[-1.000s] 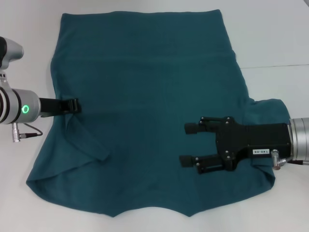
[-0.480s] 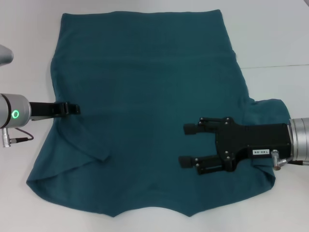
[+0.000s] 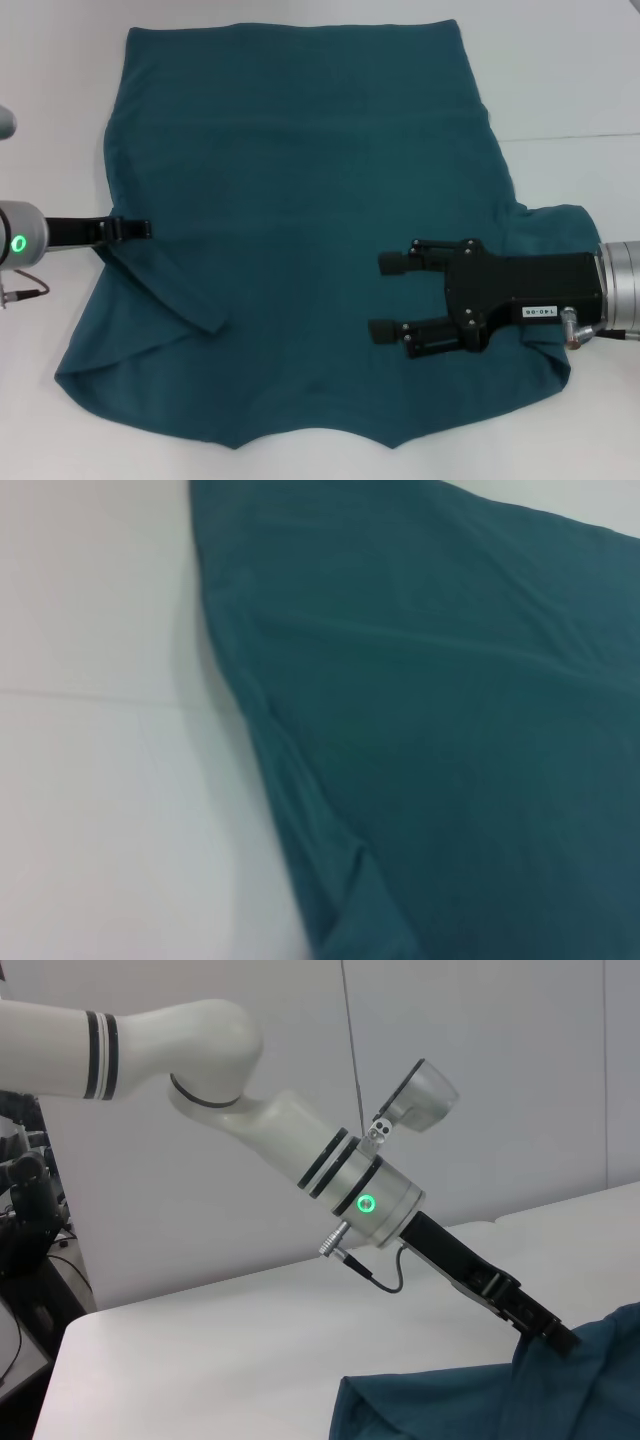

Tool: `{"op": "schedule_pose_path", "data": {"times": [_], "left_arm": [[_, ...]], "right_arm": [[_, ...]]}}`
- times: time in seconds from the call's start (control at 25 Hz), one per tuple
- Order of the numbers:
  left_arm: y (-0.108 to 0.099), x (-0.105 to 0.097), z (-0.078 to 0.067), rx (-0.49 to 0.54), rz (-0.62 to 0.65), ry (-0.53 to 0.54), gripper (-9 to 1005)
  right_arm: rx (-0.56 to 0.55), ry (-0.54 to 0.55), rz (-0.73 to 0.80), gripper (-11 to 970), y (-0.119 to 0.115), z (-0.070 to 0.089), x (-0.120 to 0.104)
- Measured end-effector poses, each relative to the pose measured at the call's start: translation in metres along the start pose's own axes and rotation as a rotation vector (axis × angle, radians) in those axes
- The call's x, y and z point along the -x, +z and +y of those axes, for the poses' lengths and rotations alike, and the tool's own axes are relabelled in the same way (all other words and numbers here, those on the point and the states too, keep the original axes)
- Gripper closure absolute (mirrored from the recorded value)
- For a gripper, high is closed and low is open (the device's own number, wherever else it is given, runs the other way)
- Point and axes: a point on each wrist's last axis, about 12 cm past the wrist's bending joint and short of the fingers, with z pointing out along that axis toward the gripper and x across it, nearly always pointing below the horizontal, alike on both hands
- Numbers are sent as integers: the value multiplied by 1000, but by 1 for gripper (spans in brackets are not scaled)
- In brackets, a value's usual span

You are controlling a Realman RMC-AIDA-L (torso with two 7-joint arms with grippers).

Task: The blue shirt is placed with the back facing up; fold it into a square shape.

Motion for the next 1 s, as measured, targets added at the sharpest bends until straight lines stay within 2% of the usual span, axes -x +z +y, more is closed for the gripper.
{"op": "schedule_pose_path", "data": {"times": [0.08,0.24,0.32,0.36,0.48,0.8,1.0], "left_arm": [[-4,1,6,15,-6,-14,217],[-12,-1,19,45,-28,-55,216],[-13,-2,22,49,-31,-64,216],[-16,-5,29,58,-34,-98,216],[-14,-8,32,56,-22,-120,217],[-1,-12,19,21,34,-130,214],[1,-11,16,13,35,-143,171]], "right_arm": [[-2,-1,0,46,0,0,0],[-1,0,-1,46,-1,0,0],[0,0,-1,46,0,0,0],[0,0,-1,46,0,0,0],[-1,-2,-8,46,0,0,2],[7,-12,-11,45,3,-1,5],[6,-13,-11,45,3,-1,5]]}}
